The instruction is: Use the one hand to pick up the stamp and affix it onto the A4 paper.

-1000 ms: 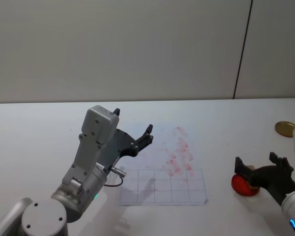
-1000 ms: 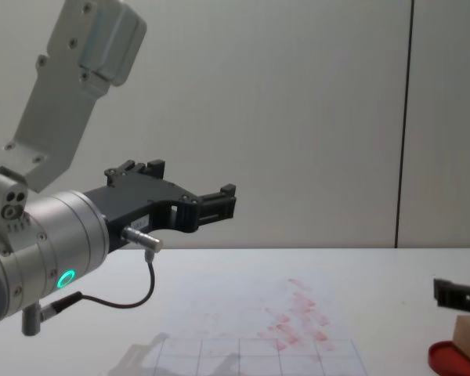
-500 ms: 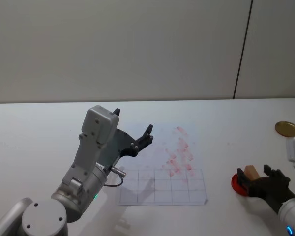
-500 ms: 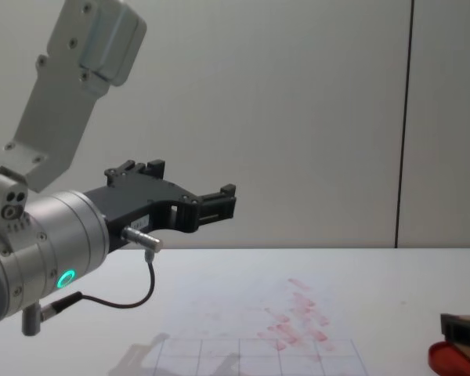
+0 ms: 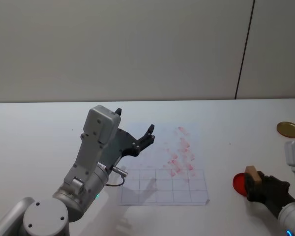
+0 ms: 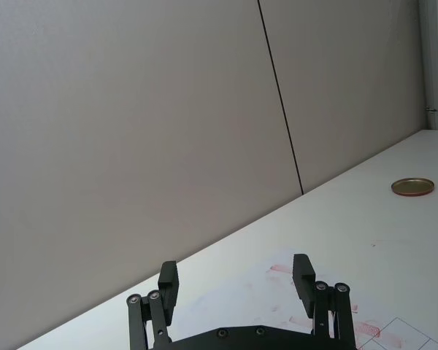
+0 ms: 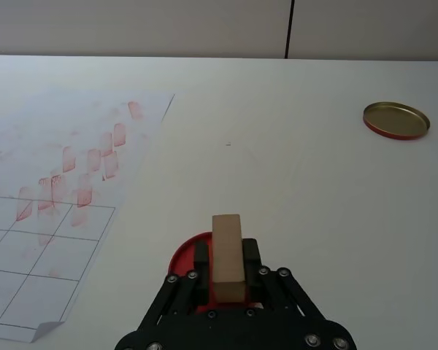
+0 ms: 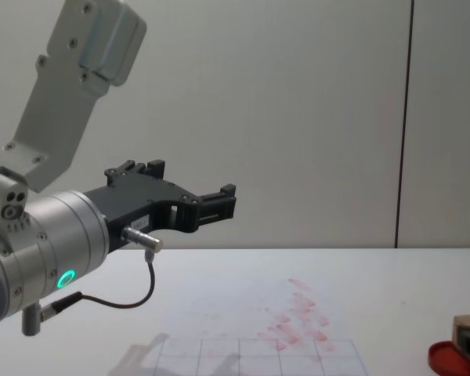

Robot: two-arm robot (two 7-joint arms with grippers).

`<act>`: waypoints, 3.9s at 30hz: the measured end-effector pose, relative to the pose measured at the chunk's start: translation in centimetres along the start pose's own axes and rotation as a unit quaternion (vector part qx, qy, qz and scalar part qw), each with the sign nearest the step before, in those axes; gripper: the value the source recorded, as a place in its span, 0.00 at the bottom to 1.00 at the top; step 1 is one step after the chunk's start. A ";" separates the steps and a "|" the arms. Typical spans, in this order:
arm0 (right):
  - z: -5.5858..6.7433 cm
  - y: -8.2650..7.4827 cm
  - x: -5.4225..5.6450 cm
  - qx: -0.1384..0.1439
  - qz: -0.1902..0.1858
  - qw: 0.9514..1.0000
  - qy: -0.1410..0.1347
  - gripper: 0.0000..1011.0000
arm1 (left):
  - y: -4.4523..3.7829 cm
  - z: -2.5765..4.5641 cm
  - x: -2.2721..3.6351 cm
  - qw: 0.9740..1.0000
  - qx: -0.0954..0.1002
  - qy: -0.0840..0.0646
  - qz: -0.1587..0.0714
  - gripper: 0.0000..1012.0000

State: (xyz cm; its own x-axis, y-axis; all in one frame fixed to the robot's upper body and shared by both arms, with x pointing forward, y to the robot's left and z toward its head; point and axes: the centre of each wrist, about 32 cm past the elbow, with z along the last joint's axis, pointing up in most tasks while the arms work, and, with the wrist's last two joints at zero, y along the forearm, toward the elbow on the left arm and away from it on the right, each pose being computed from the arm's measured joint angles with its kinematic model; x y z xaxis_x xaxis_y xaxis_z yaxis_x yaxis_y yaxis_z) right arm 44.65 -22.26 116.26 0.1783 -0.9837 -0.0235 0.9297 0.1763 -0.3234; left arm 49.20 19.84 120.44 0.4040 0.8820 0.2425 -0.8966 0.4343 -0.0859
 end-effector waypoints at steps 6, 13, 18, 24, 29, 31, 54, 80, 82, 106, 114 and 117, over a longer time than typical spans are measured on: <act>0.0 0.0 -0.1 0.002 -0.001 1.000 -0.002 0.21 | 0.00 0.00 0.00 1.000 0.000 0.000 0.000 0.98; 0.5 -0.1 -0.3 0.021 0.006 1.000 -0.007 0.22 | 0.00 0.00 0.00 1.000 0.000 0.000 0.000 0.98; 1.0 0.0 -0.7 0.042 0.027 0.999 -0.008 0.22 | 0.00 0.00 0.00 1.000 0.000 0.000 0.000 0.98; 1.5 0.4 -1.3 0.058 0.056 0.997 -0.007 0.22 | 0.00 0.00 0.00 1.000 0.000 0.000 0.000 0.98; 1.7 0.9 -2.2 0.065 0.093 0.994 -0.004 0.22 | 0.00 0.00 0.00 1.000 0.000 0.000 0.000 0.98; 1.8 1.3 -2.6 0.066 0.108 0.992 -0.002 0.22 | 0.00 0.00 0.00 1.000 0.000 0.000 0.000 0.98; 0.9 3.5 -5.8 -0.018 0.175 0.984 0.006 0.22 | 0.00 0.00 0.00 1.000 0.000 0.000 0.000 0.98; 0.7 4.4 -6.1 -0.076 0.166 0.983 0.013 0.22 | 0.00 0.00 0.00 1.000 0.000 0.000 0.000 0.98; 0.8 4.4 -6.1 -0.077 0.165 0.983 0.013 0.22 | 0.00 0.00 0.00 1.000 0.000 0.000 0.000 0.98; 4.7 3.4 -6.0 0.024 0.156 0.987 -0.012 0.22 | 0.00 0.00 0.00 1.000 0.000 0.000 0.000 0.98; 6.8 2.6 -5.8 0.078 0.152 0.985 -0.018 0.22 | 0.00 0.00 0.00 1.000 0.000 0.000 0.000 0.98; 7.4 2.3 -5.7 0.090 0.146 0.985 -0.018 0.22 | 0.00 0.00 0.00 1.000 0.000 0.000 0.000 0.98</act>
State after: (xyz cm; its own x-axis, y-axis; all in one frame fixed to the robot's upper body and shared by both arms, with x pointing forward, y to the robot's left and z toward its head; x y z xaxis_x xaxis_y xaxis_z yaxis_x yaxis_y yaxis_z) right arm 48.13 -15.99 122.63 0.4552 -0.8886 -0.0564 0.8785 0.4585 -0.1340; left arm 49.20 19.84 120.44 0.4040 0.8820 0.2424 -0.8967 0.4343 -0.0859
